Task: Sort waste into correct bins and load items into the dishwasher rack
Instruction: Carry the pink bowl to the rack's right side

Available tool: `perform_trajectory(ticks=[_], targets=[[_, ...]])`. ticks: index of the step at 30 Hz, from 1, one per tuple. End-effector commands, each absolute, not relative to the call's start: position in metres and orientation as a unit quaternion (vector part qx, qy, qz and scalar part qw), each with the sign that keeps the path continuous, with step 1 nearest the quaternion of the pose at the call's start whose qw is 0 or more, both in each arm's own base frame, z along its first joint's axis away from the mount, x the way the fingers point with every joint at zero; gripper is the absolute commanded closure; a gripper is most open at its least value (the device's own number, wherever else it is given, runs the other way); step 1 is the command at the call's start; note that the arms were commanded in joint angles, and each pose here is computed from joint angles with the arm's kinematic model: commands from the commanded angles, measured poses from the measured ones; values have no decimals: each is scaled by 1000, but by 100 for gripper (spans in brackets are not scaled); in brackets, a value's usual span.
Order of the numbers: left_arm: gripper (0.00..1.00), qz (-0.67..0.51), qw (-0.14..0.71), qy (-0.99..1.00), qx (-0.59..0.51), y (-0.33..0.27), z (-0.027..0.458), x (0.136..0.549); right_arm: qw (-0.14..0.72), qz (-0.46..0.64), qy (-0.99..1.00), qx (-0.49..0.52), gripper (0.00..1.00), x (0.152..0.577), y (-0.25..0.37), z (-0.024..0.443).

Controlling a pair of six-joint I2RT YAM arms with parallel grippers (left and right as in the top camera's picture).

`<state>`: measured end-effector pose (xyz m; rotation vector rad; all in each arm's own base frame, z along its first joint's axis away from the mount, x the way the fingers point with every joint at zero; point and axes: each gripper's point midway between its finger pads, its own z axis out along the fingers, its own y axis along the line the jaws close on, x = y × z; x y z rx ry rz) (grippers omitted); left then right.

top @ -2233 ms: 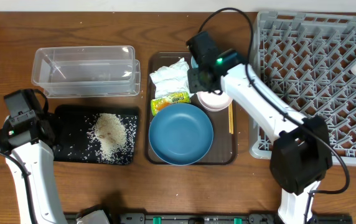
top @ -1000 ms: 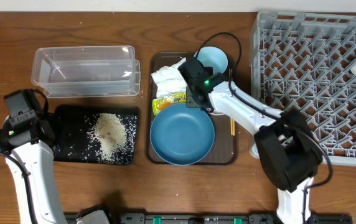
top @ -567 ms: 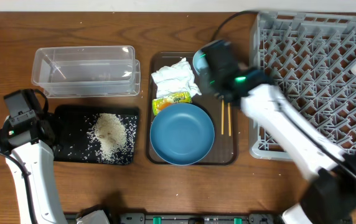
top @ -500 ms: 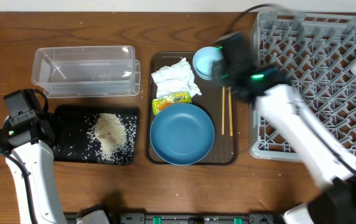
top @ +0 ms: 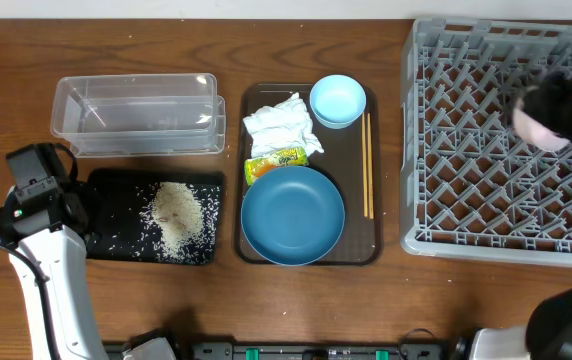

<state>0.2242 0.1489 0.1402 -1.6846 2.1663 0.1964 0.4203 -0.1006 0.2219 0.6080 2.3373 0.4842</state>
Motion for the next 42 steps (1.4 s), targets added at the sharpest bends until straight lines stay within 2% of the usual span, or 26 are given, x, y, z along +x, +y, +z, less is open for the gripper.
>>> perform_trajectory(ticks=[1,7,13,17,24,27,31,34,38,40,42], targets=[[9,70,204,765,-606,153,147,227,345,339,860,162,99,420,-95,228],[9,70,204,765,-606,153,147,227,352,434,804,201,99,419,-150,200],[9,70,204,765,-606,153,147,227,377,561,713,184,99,413,-181,188],[9,70,204,765,-606,153,147,227,374,568,700,216,99,407,-203,166],[9,70,204,765,-606,153,147,227,330,487,731,346,99,390,-245,125],[9,70,204,765,-606,153,147,227,315,444,745,385,95,379,-258,114],[9,70,204,765,-606,153,147,227,304,408,754,416,83,366,-266,118],[9,70,204,765,-606,153,147,227,285,366,759,456,83,356,-270,125],[9,70,204,765,-606,153,147,227,303,305,766,478,82,343,-274,160],[9,70,204,765,-606,153,147,227,328,282,769,470,76,339,-272,186],[9,70,204,765,-606,153,147,227,358,257,773,456,59,338,-270,212]])
